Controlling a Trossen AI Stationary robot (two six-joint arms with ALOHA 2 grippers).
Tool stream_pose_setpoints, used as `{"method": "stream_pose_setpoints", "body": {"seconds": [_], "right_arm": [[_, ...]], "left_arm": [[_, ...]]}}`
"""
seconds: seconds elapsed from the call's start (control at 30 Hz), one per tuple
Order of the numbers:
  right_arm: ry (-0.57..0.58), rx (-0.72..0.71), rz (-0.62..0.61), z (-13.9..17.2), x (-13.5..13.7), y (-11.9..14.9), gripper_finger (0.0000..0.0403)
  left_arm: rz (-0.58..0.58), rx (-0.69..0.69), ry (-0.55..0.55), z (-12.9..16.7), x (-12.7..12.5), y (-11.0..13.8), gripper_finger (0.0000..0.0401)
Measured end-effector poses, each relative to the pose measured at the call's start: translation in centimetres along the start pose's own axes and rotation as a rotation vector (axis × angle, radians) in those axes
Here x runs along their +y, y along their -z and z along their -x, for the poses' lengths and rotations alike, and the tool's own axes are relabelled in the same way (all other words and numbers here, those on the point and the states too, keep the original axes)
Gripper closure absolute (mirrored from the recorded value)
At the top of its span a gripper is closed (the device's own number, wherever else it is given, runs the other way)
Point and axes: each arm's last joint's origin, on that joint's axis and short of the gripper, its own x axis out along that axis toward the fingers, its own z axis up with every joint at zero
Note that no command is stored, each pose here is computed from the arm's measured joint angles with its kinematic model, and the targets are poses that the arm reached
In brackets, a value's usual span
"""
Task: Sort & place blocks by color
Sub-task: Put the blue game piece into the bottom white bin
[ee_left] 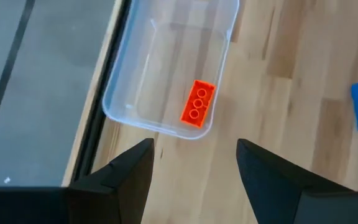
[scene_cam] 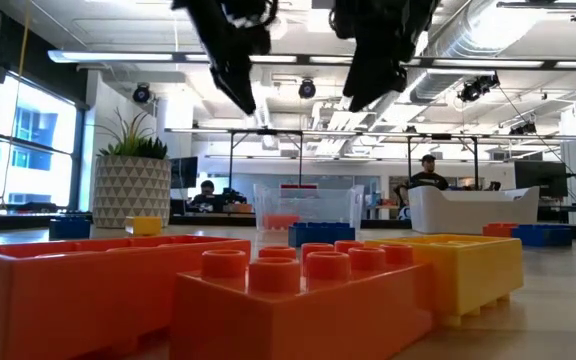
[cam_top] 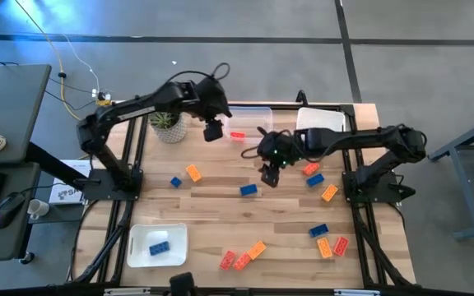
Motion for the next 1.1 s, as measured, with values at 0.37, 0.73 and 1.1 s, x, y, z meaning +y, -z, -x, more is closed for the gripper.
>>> {"method": "stream_pose_setpoints", "body": {"seconds": [0.37,0.73,1.1], "right_arm": [[0.002,-0.065,0.251,-2.5,3.9,0.2,0.0201],[-0.036,-0.028,0.368,-6.5,4.8,0.5,0.0201],[-0.062,0.105,0.492,-10.9,4.8,1.9,0.0201]], "left_arm": [[0.005,-0.076,-0.037,8.1,-0.4,2.5,0.0185],[0.13,-0.097,-0.007,12.2,-1.3,4.8,0.0185],[0.292,0.038,0.036,10.0,-2.6,6.1,0.0185]]}}
